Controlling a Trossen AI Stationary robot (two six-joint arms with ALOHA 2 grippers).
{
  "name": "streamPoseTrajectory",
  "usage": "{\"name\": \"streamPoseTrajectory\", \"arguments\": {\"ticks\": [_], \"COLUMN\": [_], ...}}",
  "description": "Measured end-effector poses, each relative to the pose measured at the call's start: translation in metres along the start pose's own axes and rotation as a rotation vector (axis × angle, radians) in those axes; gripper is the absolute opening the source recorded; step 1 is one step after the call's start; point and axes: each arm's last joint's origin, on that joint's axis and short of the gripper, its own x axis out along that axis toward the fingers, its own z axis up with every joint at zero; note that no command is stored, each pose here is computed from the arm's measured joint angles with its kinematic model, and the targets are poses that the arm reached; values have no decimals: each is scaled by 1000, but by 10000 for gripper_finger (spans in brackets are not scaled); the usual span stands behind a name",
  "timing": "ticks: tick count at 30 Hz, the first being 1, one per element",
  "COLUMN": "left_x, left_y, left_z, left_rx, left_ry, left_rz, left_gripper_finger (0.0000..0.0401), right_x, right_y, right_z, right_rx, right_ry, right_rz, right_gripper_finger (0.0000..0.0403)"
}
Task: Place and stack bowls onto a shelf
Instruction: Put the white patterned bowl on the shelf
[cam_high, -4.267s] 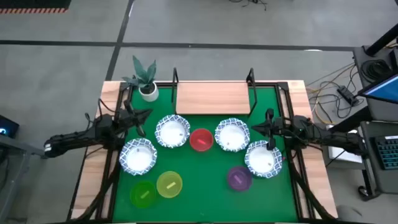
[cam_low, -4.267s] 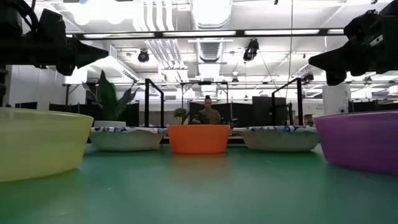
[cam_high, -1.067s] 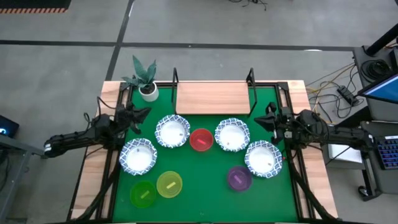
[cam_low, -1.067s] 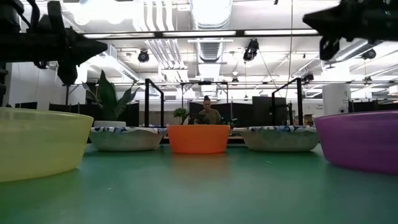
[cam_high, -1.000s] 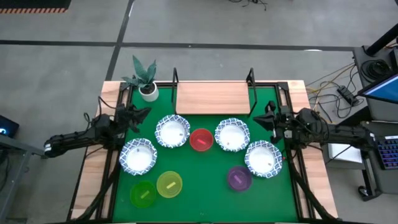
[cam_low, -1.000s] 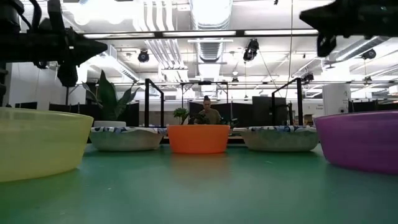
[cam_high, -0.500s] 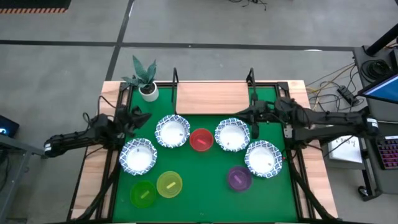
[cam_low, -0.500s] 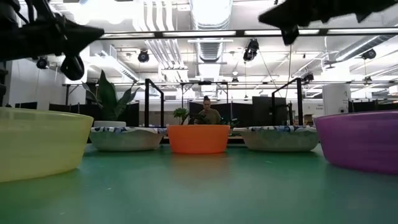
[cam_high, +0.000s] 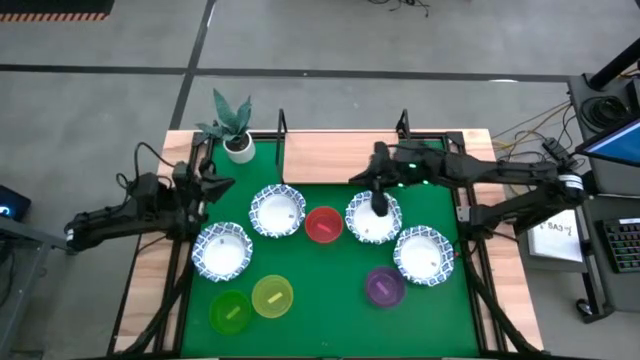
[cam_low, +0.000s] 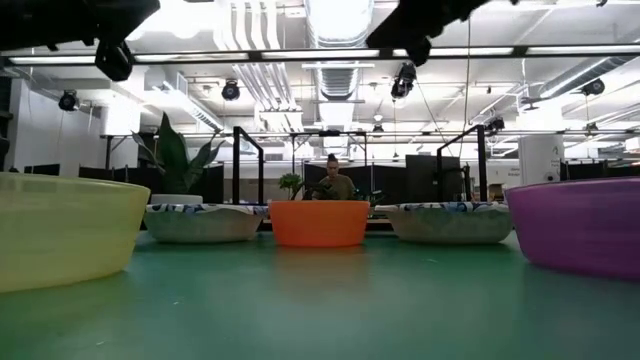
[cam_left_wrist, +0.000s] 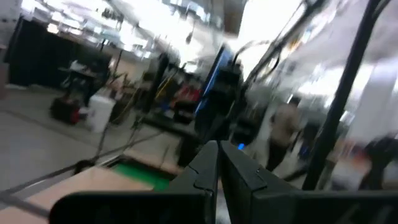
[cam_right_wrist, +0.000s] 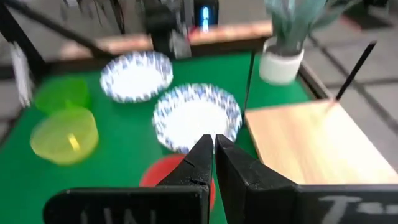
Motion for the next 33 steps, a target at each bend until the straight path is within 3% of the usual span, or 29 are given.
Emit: {"name": "streamPoseTrajectory", "arguments": {"ticks": [6, 10, 14, 18, 28, 33], "left_x": [11, 19, 24, 29, 32, 32], "left_y": [-3, -3, -1, 1, 0, 0], "left_z": [11, 11, 6, 1, 4, 4], "left_rx": [163, 225, 253, 294, 295, 282], "left_ry": [147, 187, 214, 224, 201, 203], "left_rz": [34, 37, 40, 53, 50, 52], "left_gripper_finger": [0, 0, 0, 0, 0, 0], "right_x": [15, 25, 34, 46, 62, 65], "right_y": [-1, 4, 18, 39, 69, 76], "right_z": [17, 6, -11, -30, -57, -58], "right_rx": [22, 36, 20, 11, 84, 160], "right_ry": [301, 571, 722, 764, 686, 709], "right_rz": [-2, 18, 52, 75, 28, 180], "right_gripper_finger": [9, 9, 9, 9, 9, 9]}}
